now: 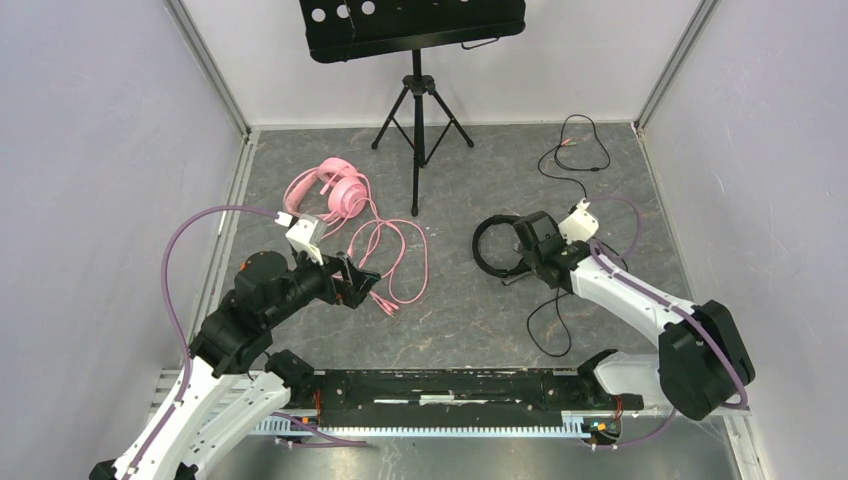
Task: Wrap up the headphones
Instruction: Pick up the headphones from the center of the board.
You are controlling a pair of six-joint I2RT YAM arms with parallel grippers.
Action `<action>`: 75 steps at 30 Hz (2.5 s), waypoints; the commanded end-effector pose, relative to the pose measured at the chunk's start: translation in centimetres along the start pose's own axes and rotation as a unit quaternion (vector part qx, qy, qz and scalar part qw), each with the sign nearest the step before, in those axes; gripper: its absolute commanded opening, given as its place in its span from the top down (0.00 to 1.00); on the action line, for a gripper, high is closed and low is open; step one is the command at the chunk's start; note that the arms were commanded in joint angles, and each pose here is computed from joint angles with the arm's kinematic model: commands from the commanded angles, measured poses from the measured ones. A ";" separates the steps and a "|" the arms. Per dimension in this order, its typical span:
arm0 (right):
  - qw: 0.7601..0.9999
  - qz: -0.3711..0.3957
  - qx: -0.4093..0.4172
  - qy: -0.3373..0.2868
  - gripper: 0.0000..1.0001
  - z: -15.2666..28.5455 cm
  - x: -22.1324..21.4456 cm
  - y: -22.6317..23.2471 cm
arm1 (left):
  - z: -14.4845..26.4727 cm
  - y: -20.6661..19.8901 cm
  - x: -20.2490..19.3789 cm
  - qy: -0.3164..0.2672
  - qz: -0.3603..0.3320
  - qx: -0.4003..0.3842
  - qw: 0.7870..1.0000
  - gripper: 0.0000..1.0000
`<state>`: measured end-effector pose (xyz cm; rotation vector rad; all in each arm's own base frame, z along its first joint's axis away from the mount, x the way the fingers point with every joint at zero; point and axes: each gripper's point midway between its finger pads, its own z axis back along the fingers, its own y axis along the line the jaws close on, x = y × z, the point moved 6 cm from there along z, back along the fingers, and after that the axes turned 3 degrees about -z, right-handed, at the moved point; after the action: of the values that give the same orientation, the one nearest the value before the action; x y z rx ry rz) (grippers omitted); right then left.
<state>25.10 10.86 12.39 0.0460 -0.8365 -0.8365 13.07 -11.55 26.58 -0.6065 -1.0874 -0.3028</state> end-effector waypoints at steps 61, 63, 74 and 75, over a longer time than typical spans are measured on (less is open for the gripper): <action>0.780 0.401 0.442 0.190 1.00 -0.4 2.4 8.9 | 0.9 -0.4 1.6 -0.052 -0.041 -0.019 0.998 0.00; 0.771 0.364 0.480 0.208 1.00 0.9 1.4 8.4 | 1.1 -0.4 1.9 -0.072 -0.046 -0.020 0.996 0.00; 0.686 0.205 0.594 0.367 1.00 6.8 -3.6 5.2 | 1.0 -1.8 5.5 -0.219 -0.184 -0.083 0.955 0.00; 0.681 0.204 0.596 0.372 1.00 7.1 -3.8 5.1 | 0.8 -2.1 5.6 -0.230 -0.222 -0.102 0.942 0.00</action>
<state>23.65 17.47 13.25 1.0416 -0.4335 0.2616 13.50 -11.11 30.38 -0.6331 -1.4087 -0.3913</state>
